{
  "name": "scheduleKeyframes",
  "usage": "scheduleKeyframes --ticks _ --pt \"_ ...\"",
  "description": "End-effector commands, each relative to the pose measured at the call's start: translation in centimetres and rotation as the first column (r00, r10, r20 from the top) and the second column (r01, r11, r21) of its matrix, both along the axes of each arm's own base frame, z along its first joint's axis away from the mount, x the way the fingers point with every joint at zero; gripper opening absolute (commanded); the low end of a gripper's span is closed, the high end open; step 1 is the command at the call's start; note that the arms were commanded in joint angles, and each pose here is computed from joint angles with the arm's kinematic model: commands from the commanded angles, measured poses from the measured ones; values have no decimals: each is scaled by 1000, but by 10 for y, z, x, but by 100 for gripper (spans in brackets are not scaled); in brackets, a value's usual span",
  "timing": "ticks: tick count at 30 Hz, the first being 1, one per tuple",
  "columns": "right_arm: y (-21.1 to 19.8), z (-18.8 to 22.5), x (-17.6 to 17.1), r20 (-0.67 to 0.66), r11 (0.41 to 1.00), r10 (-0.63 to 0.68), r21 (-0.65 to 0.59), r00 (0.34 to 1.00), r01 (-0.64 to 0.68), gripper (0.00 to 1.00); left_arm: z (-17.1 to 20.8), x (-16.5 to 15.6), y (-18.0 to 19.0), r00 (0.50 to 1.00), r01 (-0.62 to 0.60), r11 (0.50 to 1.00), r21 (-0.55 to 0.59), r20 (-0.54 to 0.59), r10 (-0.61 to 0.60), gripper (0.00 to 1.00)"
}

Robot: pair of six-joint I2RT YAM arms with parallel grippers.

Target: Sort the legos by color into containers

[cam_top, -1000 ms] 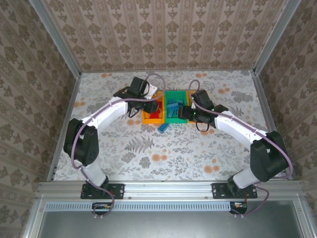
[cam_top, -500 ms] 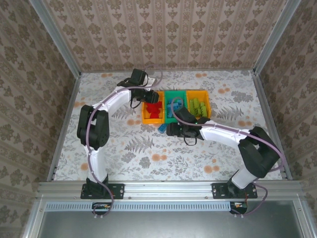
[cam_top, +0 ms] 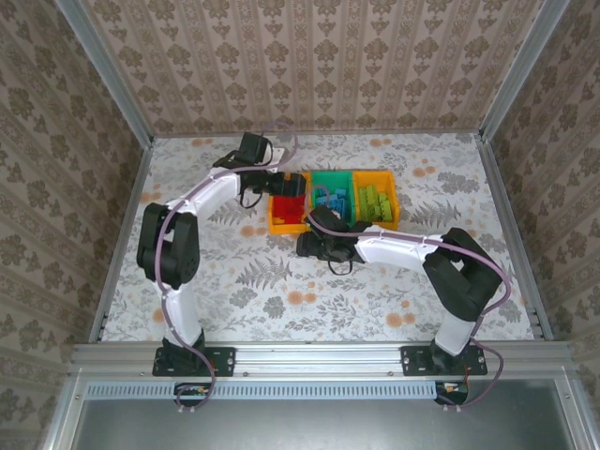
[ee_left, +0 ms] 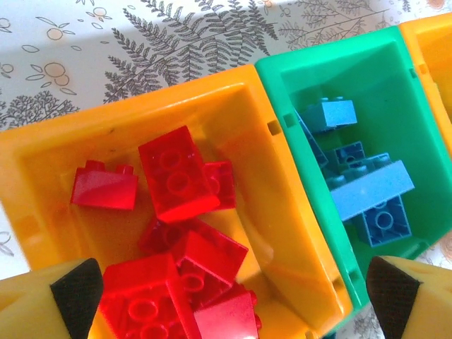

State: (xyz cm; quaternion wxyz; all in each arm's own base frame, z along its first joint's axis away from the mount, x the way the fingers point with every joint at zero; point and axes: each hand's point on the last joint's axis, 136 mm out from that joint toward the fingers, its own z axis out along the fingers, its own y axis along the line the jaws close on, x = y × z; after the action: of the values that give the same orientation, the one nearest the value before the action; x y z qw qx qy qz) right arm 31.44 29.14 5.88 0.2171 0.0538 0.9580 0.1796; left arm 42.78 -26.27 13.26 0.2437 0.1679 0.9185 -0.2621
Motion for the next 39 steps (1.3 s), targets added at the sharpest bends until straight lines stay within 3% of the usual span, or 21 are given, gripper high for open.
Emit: scheduleKeyframes --ticks 1,24,26,34,39 --pt "9 -2 9 10 999 -47 2 999 47 74 29 -2 3 997 -16 999 -37 71 19 100" --pt "6 -38 29 -23 963 -217 -169 976 210 72 18 -22 30 996 -58 998 -22 70 59 100" --pt "0 -41 28 -22 955 -227 -202 974 218 68 18 -23 30 996 -59 998 -22 70 60 100" --pt "-26 -50 22 -11 935 -237 -276 971 225 34 12 -24 33 996 -65 998 -25 55 66 100" --pt "-42 -55 7 -32 924 -201 -337 979 179 21 10 -25 33 996 -68 997 -34 48 70 100"
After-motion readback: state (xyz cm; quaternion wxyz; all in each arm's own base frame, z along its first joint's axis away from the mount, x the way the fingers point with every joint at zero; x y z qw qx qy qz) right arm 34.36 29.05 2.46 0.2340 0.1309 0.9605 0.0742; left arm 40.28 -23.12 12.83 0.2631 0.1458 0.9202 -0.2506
